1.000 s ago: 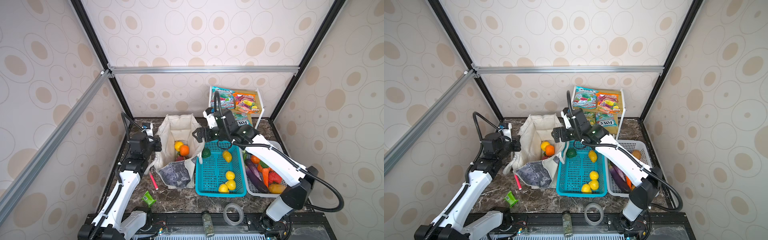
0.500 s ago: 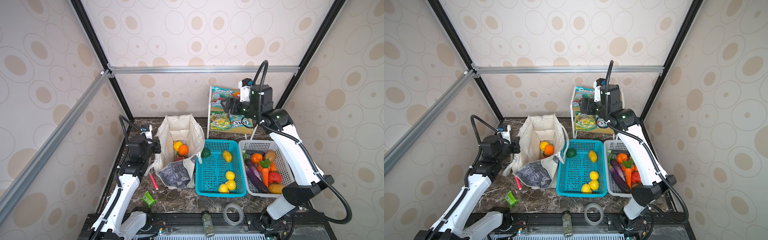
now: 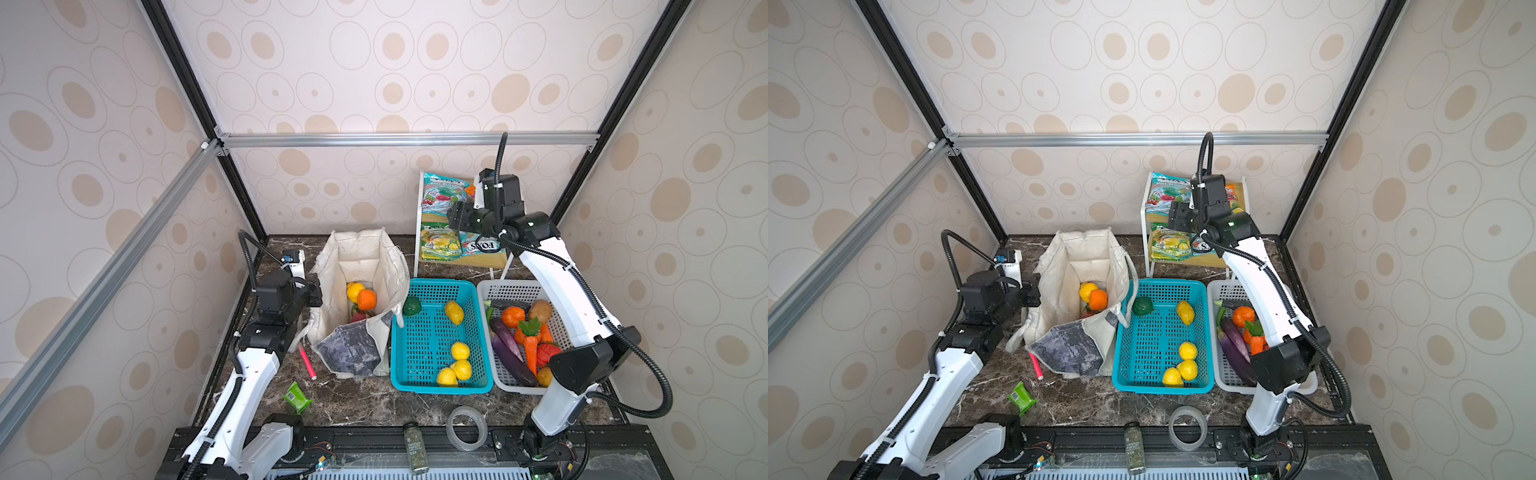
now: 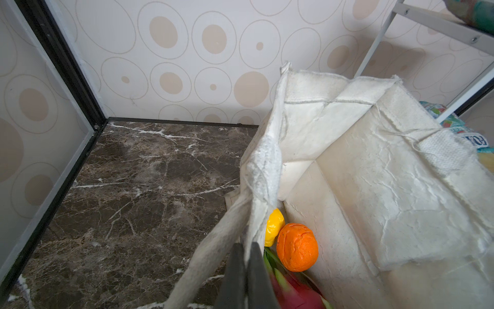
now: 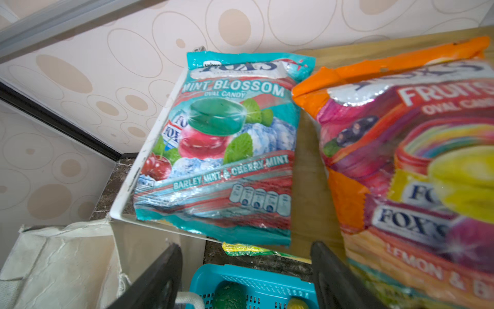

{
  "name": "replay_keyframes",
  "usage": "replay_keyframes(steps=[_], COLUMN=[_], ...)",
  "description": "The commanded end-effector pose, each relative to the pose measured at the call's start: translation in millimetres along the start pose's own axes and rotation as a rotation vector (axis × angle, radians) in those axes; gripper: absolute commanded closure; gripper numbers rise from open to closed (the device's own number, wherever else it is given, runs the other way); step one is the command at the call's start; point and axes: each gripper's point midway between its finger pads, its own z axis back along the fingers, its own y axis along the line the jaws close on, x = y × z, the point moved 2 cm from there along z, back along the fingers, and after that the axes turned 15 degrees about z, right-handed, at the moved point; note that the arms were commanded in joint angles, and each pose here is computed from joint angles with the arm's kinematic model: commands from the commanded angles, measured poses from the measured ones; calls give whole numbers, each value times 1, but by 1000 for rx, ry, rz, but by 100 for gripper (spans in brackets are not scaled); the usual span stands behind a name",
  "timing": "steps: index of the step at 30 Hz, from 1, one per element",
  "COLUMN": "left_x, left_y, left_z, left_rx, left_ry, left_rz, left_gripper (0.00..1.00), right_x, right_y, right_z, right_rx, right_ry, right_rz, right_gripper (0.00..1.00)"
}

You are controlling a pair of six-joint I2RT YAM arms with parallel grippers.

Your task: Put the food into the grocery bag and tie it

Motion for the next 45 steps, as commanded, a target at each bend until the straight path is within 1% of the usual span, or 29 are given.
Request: replay_keyframes(steps=[1, 8, 11, 16, 19, 21, 22, 27, 28, 31, 35, 38, 40, 42, 45], left_x=[11, 12, 11, 10, 11, 10, 11, 13, 12, 13, 13, 13, 13, 13, 13], left_y=[-5, -4, -3, -3, -3, -3, -3, -2, -2, -3, -3, -3, -3, -3, -3], left_z=[2, 2, 2, 1, 1, 1, 2, 4, 4, 4, 4, 4, 5, 4, 5], left_rx=[-25, -20, -19, -17, -18, -16, -16, -10, -9, -14, -14, -14, -17, -14, -14], left_ry=[-40, -45, -43, -42, -42, -40, -43, -56, -55, -56, -56, -57, -57, -57, -58], left_rz=[0, 0, -2, -2, -1, 0, -1, -3, -3, -3, -2, -1, -3, -2, -2], left_gripper=[100, 100, 100, 100, 100, 100, 100, 100, 100, 100, 100, 100, 100, 100, 100], right_x=[8, 7, 6, 4, 8, 10, 10, 8, 8, 5, 2, -2, -6, -8, -6], right_y=[-11, -5, -1, 2, 5, 5, 5, 12, 14, 17, 15, 15, 15, 15, 12], right_z=[7, -11, -20, -28, -23, -18, -15, 0, 4, 17, 32, 31, 26, 23, 21], right_rx=[10, 93, 114, 140, 159, 163, 166, 215, 233, 264, 260, 258, 256, 255, 235], right_ry=[-33, -47, -54, -69, -88, -96, -100, -95, -94, -94, -118, -105, -84, -74, -82], right_rz=[-41, -105, -143, -174, -181, -179, -177, -165, -167, -179, -176, -162, -157, -159, -162], right_gripper=[22, 24, 30, 54, 67, 84, 88, 99, 100, 100, 100, 93, 84, 69, 50])
